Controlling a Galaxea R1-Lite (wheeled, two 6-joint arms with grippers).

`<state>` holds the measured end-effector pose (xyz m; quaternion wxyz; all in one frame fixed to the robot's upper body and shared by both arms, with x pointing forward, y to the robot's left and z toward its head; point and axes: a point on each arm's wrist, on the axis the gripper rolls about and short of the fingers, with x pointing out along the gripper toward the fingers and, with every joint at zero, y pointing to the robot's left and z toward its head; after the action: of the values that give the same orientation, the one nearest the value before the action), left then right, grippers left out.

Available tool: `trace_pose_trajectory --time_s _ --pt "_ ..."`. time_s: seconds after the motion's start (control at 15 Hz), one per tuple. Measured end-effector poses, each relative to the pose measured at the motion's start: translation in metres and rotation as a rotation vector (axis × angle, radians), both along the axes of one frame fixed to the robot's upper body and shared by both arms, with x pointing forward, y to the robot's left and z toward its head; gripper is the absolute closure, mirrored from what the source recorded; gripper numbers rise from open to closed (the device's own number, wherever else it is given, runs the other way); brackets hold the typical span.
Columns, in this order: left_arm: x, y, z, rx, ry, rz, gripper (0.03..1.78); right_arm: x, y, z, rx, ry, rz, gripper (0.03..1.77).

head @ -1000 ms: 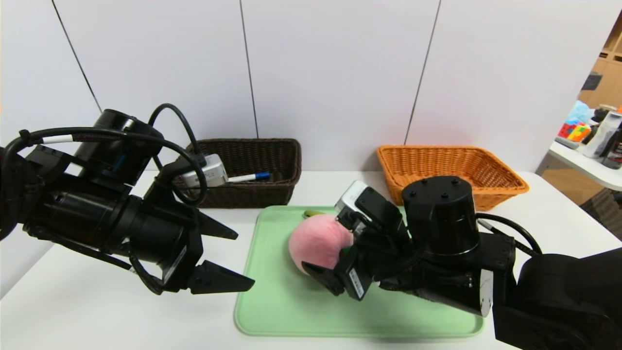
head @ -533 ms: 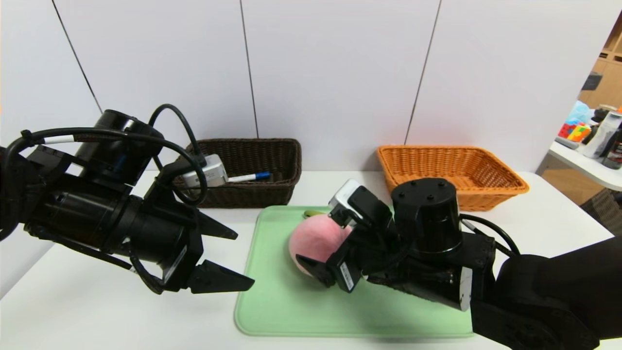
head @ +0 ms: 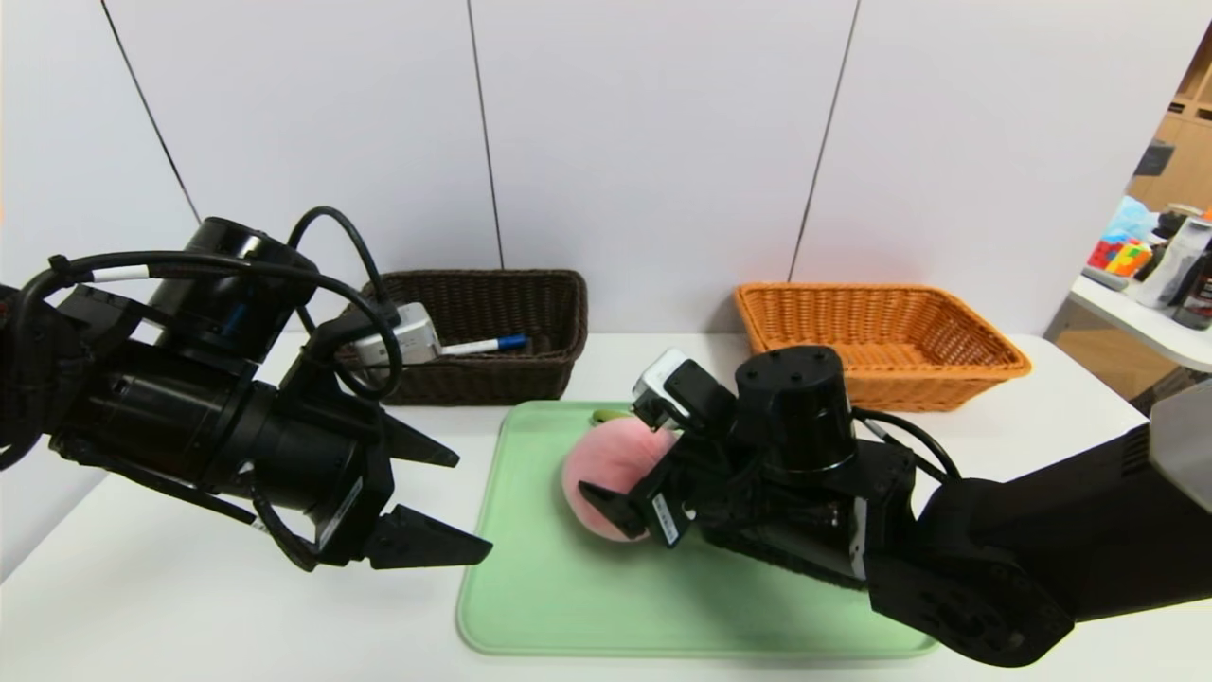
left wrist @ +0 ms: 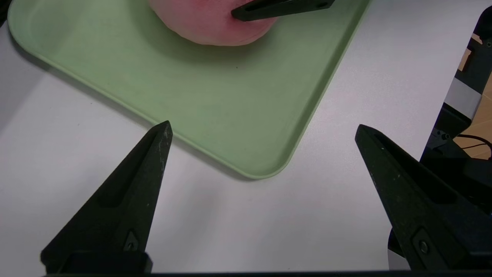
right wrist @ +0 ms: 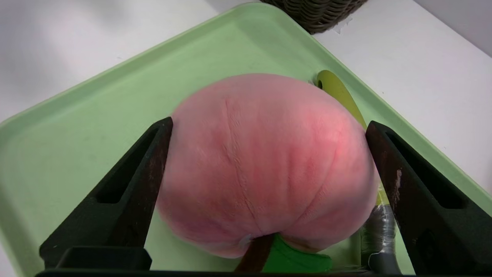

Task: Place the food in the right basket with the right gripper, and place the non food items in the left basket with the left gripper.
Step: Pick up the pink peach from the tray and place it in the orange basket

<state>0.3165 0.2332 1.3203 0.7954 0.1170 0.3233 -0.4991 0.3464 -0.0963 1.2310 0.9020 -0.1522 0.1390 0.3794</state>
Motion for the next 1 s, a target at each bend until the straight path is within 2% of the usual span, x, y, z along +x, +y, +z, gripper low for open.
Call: trace_pose_trajectory --time_s 0.33,0.67,1.0 --pt "0.001 0.000 -0.002 0.002 0.007 -0.001 0.12 0.006 0.003 -0.017 -0.027 0.034 -0.003 0.09" --pt "0.003 -0.001 -0.002 0.004 0.008 -0.001 0.12 0.007 0.004 -0.022 -0.035 0.048 -0.001 0.09" --pt "0.003 -0.001 -0.002 0.003 0.009 -0.001 0.12 0.007 0.006 -0.020 -0.024 0.034 -0.001 0.73"
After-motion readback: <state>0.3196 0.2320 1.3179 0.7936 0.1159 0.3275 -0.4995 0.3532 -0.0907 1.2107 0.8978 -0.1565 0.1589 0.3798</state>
